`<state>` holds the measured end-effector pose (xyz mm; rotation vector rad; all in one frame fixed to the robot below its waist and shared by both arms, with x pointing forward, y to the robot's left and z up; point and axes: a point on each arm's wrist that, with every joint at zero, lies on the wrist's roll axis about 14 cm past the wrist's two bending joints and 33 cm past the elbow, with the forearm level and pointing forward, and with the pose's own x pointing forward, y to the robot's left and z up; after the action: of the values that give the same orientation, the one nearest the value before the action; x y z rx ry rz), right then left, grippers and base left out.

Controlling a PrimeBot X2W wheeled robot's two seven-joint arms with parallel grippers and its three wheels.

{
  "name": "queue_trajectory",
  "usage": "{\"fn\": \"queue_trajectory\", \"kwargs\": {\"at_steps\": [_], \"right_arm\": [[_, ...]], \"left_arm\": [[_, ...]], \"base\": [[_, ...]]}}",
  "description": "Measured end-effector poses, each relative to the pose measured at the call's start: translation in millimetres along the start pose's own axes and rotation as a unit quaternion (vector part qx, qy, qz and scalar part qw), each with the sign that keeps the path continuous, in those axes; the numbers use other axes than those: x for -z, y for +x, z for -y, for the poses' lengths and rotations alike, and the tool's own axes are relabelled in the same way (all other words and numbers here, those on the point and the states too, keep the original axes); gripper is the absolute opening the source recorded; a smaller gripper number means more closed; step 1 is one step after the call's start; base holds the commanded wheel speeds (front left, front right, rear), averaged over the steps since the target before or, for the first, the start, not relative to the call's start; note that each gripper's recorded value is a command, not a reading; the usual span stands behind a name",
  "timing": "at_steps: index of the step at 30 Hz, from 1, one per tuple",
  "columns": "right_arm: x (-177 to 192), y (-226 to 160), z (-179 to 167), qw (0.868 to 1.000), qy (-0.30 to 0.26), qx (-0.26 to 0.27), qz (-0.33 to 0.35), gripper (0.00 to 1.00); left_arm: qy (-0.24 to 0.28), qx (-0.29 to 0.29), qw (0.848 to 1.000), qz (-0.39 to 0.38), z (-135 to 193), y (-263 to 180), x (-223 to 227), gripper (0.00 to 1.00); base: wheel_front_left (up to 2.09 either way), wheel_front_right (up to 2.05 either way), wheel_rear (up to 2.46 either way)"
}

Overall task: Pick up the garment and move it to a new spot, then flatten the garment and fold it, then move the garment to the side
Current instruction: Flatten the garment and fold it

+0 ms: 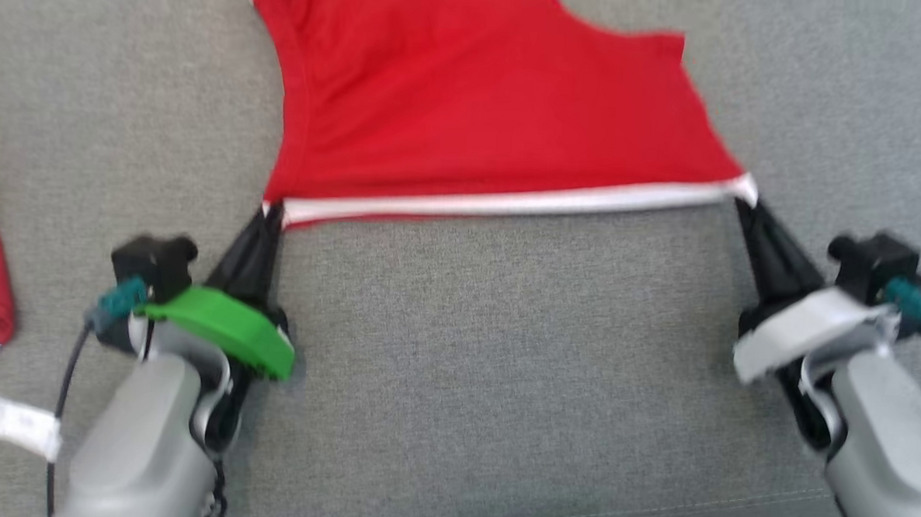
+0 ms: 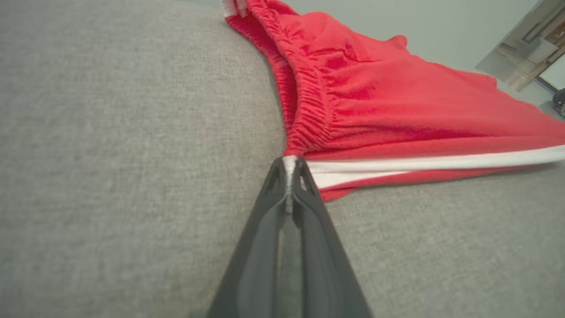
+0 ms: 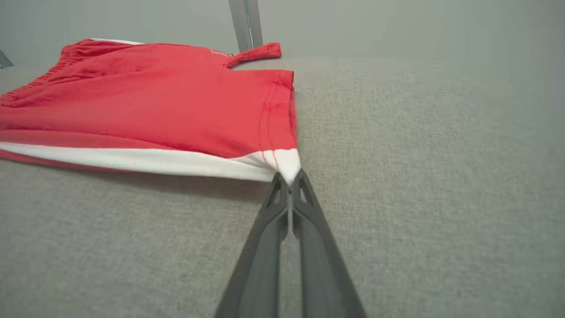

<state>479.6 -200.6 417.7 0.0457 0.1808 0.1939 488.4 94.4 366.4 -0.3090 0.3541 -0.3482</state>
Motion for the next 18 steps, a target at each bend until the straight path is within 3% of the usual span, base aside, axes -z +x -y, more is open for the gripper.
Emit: {"fn": "queue_trajectory", "kwargs": {"at_steps": [9, 18], "right_arm": [[51, -84, -30, 0.996, 0.041, 0.004, -0.078, 0.00], [61, -153, -47, 0.995, 0.069, 0.008, -0.078, 0.00]], "left_arm": [[-0.032, -0.037, 0.998, -0.037, 8, -91, 42, 0.00], [-0.049, -0.053, 0.997, -0.023, 24, -159, 57, 0.00]], "base": [[0.00, 0.00, 0.00], [0.00, 0.00, 0.00]]}}
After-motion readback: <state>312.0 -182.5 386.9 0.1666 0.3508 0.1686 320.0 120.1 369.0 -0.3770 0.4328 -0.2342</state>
